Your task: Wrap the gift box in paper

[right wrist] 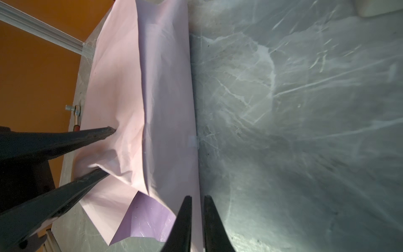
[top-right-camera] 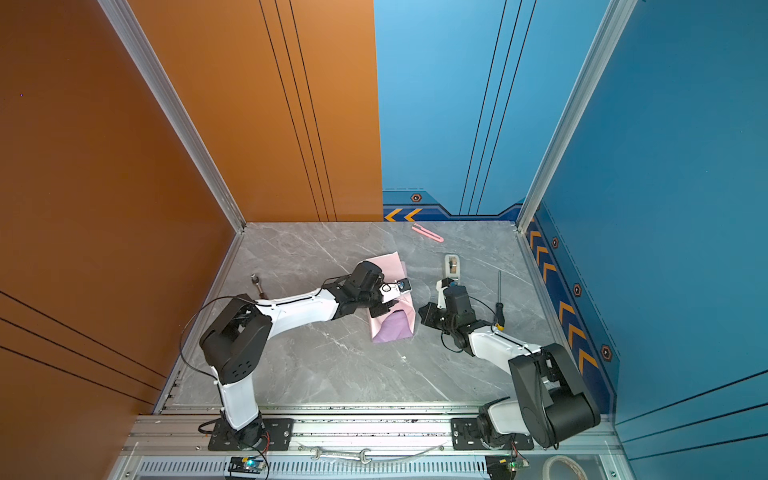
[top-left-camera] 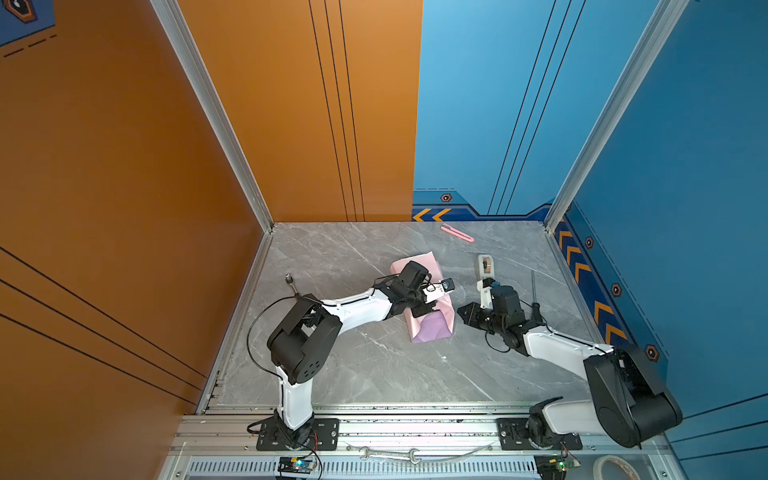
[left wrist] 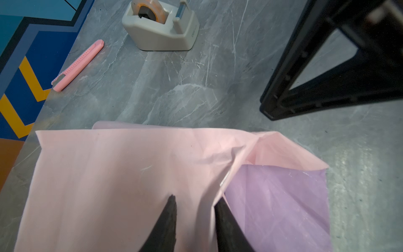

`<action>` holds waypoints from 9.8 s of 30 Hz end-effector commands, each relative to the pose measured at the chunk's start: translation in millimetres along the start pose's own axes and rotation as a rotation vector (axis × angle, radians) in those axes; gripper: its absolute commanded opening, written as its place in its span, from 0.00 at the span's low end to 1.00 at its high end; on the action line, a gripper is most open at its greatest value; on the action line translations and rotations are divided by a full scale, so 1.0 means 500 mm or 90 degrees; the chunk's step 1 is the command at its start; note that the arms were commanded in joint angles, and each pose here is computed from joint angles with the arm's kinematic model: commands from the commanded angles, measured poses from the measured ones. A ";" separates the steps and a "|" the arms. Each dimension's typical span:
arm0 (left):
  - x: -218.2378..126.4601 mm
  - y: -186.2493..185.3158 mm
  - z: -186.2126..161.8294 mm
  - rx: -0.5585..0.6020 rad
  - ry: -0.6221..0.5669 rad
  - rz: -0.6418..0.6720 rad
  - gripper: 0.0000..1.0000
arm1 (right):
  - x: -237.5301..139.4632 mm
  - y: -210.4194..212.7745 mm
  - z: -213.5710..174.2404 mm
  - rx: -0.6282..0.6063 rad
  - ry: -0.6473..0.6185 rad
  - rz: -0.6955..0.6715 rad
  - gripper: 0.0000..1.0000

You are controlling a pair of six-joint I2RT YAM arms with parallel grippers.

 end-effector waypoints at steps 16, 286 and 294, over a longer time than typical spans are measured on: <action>0.021 -0.031 -0.068 -0.028 0.065 -0.033 0.31 | 0.058 0.075 -0.008 -0.046 -0.003 0.024 0.13; 0.019 -0.025 -0.048 -0.115 0.046 -0.076 0.49 | -0.034 0.042 -0.044 0.100 0.104 -0.088 0.62; 0.018 -0.027 -0.049 -0.118 0.043 -0.079 0.49 | -0.014 0.068 -0.007 0.133 0.052 -0.023 0.58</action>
Point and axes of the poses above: each gripper's point midway between its finger pads, its own x axis out along the fingers, its own y axis along the line the jaws close on, z = x × y, the point moved 1 cm from there along -x, back along the fingers, and after that the axes turned 15 degrees about -x, right-handed, at the moved point
